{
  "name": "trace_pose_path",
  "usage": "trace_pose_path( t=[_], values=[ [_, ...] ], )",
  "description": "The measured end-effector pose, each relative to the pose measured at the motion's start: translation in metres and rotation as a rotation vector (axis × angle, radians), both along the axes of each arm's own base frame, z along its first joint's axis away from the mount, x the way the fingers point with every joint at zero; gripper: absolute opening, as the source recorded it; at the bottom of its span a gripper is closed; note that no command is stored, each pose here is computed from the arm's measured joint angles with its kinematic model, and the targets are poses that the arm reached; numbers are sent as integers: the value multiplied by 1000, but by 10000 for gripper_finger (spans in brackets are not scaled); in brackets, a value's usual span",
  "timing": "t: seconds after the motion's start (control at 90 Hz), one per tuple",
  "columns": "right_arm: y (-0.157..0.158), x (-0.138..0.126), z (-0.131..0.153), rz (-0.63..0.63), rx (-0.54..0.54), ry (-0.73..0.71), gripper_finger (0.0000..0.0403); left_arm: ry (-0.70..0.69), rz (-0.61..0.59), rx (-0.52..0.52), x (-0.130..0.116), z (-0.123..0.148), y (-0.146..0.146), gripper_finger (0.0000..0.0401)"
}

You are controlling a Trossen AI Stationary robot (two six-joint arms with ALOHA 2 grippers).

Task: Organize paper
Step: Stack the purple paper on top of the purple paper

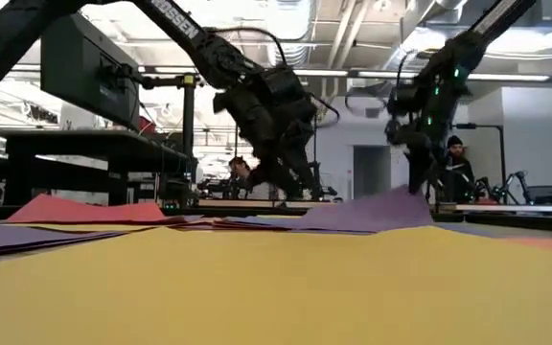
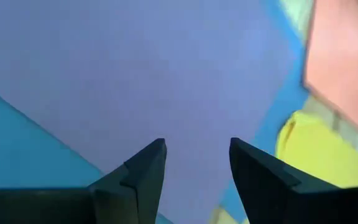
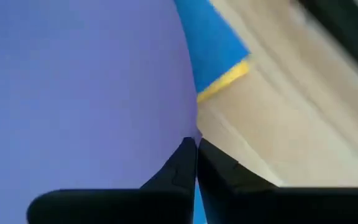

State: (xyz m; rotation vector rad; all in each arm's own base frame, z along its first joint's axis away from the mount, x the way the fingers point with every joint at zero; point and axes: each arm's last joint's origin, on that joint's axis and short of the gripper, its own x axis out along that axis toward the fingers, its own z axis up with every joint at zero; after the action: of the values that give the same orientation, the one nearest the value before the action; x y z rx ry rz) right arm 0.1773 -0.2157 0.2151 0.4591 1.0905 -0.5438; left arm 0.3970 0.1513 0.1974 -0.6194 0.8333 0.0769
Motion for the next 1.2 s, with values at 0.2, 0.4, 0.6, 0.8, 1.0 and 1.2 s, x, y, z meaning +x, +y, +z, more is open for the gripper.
trace_pose_path(
  t=[0.2, 0.4, 0.6, 0.8, 1.0, 1.2],
  values=[
    [26, 2, 55, 74, -120, -111, 0, -181, 127, 211, -27, 96, 13, 159],
    [55, 2, 103, 158, -209, -211, 0, -311, 270, 283, -72, 159, 27, 163],
    [80, -2, 145, 228, -293, -310, 0, -323, 241, 203, -97, 166, 45, 192],
    [101, -4, 167, 300, -302, -346, 0, -316, 152, 288, -100, 164, 48, 207],
    [114, -1, 176, 318, -272, -377, 0, -331, 104, 356, -99, 165, 48, 208],
    [125, 4, 178, 347, -245, -397, 0, -329, 48, 428, -99, 165, 48, 208]
  ],
)
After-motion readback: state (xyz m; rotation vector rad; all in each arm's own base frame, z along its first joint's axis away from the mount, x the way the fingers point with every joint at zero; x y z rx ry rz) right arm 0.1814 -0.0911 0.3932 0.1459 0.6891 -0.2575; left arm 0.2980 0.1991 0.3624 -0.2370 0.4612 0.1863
